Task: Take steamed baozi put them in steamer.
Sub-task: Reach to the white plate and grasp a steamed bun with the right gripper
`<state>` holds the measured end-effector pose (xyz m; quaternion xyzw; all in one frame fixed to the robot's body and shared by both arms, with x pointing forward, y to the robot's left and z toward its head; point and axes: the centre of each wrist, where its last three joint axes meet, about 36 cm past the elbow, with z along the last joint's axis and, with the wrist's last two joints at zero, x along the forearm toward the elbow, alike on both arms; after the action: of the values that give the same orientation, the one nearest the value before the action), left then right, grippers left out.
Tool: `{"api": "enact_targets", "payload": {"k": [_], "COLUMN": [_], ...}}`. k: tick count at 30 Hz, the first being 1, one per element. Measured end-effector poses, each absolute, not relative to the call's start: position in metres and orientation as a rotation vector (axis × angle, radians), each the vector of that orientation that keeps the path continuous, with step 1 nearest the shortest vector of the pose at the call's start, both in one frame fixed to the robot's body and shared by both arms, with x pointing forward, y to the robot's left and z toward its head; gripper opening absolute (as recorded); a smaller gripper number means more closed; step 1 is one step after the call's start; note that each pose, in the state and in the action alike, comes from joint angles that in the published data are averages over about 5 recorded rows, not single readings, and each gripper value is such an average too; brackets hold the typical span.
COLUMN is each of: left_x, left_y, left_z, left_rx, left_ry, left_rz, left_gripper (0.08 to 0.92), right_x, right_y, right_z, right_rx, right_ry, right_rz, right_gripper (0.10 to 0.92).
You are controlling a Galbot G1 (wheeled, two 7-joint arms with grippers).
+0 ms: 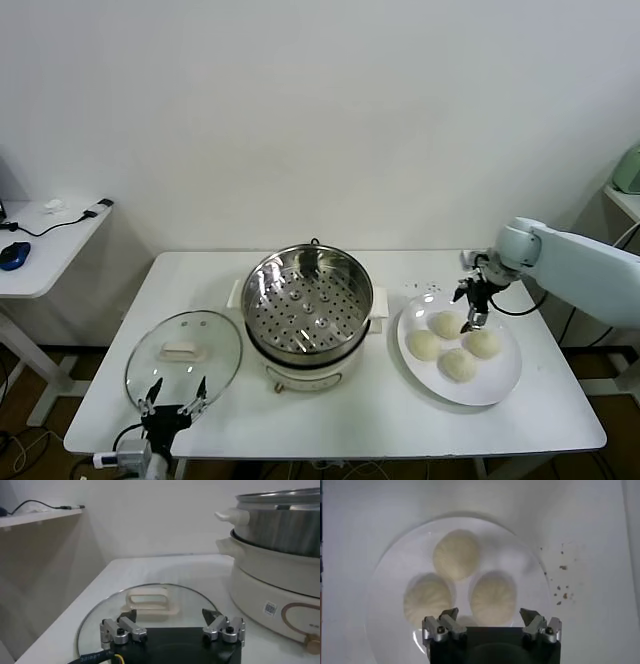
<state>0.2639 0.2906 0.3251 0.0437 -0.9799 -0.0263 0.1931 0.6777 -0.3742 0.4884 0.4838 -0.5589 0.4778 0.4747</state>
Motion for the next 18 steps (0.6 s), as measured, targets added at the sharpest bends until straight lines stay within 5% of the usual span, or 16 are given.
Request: {"api": "enact_targets", "payload": {"k": [12,18], "left_x": [0.263,0.263], "left_y": [0.293,0.293], "left_z": [0.323,0.324], "left_rx": [0.123,0.122], "left_ry": [-2.747,-2.751], "left_rz": [-0.072,-0.073], "left_gripper": [0.823,0.823], "right_x": [0.689,0.689], "right_y": [-0.356,-0.351], "right_z": [0.458,0.452], "right_rx": [1.161,1.162], "right_ry": [-1.328,-1.329], "right_rz": [1.208,1.217], "right_gripper": [0.812,0.736]}}
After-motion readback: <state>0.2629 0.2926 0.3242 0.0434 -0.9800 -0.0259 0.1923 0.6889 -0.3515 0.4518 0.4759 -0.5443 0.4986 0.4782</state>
